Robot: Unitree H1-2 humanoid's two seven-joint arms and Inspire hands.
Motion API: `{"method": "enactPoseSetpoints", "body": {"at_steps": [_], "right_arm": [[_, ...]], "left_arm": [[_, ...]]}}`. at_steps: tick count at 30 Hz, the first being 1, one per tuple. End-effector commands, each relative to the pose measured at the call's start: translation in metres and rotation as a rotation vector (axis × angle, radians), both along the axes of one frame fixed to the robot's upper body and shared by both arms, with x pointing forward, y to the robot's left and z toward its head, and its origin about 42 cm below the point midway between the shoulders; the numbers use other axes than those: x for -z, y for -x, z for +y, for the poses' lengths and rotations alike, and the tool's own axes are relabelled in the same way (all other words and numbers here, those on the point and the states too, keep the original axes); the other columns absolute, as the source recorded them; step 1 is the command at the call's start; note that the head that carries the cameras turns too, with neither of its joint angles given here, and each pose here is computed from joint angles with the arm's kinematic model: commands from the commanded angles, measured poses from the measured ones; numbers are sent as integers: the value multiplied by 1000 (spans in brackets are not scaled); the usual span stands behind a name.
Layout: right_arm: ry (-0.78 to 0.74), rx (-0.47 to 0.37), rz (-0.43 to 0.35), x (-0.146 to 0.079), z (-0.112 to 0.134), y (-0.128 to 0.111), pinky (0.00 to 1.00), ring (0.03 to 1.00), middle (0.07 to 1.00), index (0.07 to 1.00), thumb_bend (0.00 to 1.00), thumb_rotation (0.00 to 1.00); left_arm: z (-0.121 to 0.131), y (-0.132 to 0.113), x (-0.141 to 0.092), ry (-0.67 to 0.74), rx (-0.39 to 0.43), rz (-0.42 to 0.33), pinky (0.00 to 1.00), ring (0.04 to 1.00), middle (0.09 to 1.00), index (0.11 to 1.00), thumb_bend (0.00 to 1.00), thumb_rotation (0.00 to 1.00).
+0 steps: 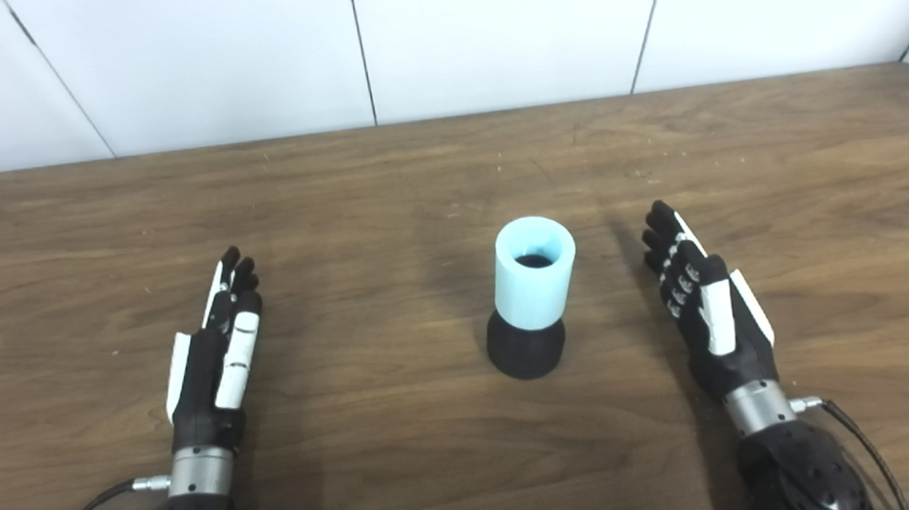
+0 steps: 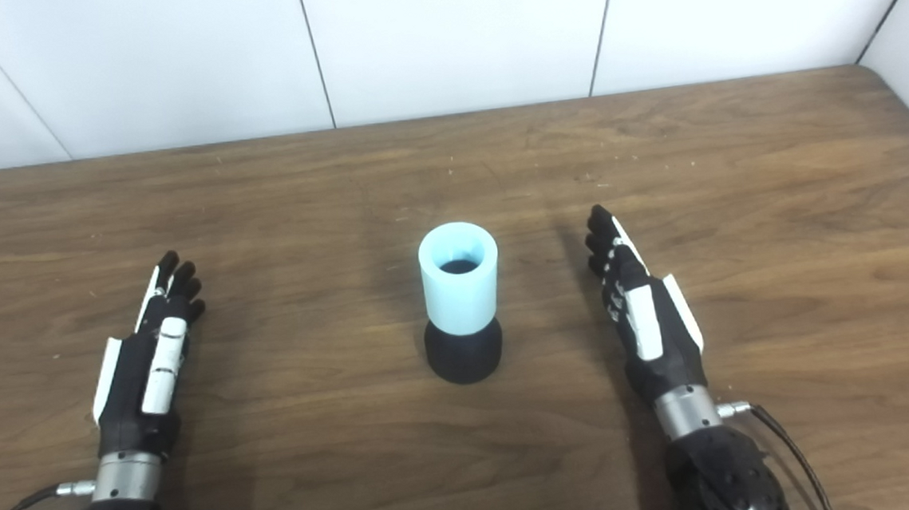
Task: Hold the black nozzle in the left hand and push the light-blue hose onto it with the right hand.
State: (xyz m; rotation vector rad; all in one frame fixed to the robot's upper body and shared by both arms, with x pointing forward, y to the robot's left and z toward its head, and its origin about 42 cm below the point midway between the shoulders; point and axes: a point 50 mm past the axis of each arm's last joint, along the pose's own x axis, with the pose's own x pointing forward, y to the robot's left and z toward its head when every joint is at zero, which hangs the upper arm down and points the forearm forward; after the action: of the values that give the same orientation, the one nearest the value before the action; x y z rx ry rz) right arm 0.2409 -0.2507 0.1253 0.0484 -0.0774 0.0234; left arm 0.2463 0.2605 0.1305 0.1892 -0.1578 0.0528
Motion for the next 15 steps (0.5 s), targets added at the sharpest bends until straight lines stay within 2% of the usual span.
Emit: {"method": "enactPoseSetpoints", "body": {"at_steps": [1, 15], "right_arm": [[8, 16, -30, -1, -9, 2, 1000, 1000, 985, 973, 611, 1000], [-19, 48, 9, 4, -19, 5, 1000, 997, 983, 969, 580, 1000]], "left_arm": [[-7, 8, 8, 11, -4, -4, 964, 967, 966, 958, 499, 895], [-13, 11, 10, 49, 2, 32, 996, 993, 987, 989, 451, 907]]}}
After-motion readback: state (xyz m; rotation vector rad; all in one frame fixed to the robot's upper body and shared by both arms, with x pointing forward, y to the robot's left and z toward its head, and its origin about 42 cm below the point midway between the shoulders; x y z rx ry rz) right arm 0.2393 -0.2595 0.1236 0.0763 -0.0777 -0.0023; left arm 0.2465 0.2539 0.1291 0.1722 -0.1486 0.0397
